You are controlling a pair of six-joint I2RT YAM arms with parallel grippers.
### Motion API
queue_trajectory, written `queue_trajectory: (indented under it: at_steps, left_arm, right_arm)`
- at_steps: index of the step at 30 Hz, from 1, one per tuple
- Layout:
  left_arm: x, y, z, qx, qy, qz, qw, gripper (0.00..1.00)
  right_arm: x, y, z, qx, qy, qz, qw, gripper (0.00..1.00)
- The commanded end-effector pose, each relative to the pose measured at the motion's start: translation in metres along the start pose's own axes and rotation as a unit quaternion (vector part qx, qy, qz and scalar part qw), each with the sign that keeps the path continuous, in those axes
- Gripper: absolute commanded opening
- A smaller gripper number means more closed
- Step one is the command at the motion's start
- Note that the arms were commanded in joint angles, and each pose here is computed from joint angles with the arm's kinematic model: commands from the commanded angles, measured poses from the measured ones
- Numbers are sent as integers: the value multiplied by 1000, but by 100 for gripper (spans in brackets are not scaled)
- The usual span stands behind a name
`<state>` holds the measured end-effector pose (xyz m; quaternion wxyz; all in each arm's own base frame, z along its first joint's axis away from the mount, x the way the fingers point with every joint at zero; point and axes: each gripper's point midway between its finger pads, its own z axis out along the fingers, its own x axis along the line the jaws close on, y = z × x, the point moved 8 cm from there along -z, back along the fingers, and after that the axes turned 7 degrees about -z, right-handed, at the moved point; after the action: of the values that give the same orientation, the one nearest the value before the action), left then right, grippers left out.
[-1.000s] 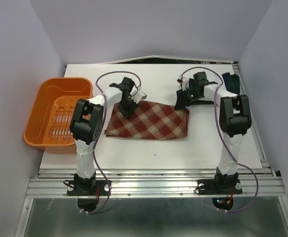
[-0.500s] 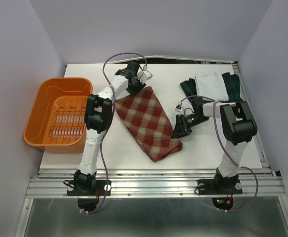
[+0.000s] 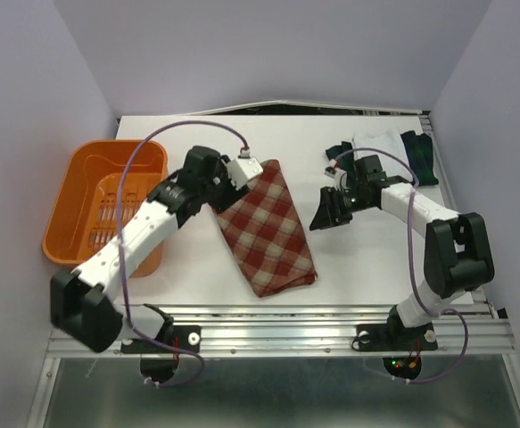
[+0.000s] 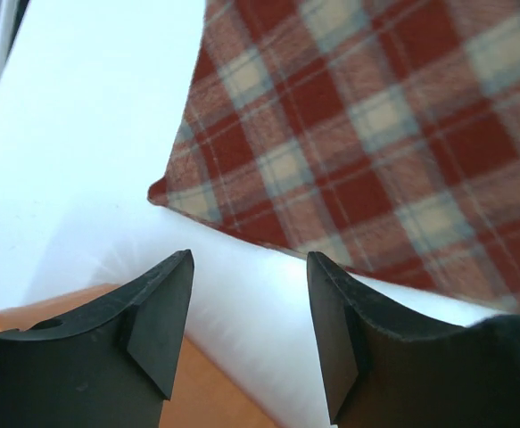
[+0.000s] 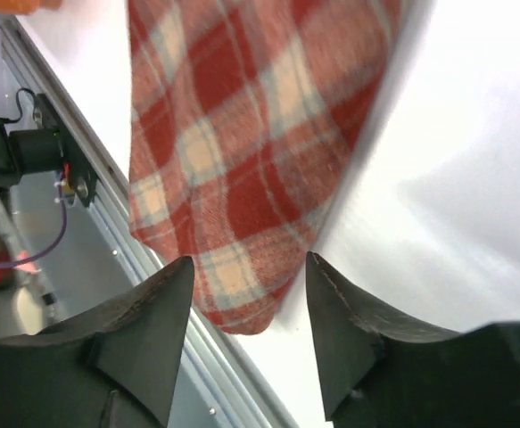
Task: Fold and stack the skirts
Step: Fold the skirt
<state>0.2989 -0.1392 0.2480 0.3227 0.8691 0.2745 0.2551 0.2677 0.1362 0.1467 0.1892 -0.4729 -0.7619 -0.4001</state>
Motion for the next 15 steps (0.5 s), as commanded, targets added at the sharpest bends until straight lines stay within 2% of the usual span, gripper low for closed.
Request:
queue_trajectory:
  at_steps: [1, 2, 3, 4, 6, 9, 15]
  left_arm:
    - [-60, -33, -20, 8, -30, 64, 997, 64]
    - [-83, -43, -22, 18, -48, 83, 995, 66]
    - [-90, -49, -31, 18, -60, 88, 994, 71]
    - [-96, -53, -33, 24, -76, 94, 992, 96]
    - [-106, -65, -32, 46, -77, 96, 991, 99]
    - [-139, -71, -36, 48, -102, 153, 982, 99]
    - [-180, -76, -32, 63, -118, 218, 967, 99]
  right_arm:
    - [27, 45, -17, -74, -10, -147, 986, 56]
    - [36, 41, -4, -48, 9, -160, 986, 54]
    - [42, 42, 2, -37, 22, -168, 985, 54]
    - [47, 38, 10, -23, 42, -168, 985, 54]
    - [47, 30, 30, 3, 66, -158, 985, 54]
    - [51, 12, 69, 41, 94, -164, 981, 54]
    - [19, 5, 111, 76, 59, -148, 984, 52]
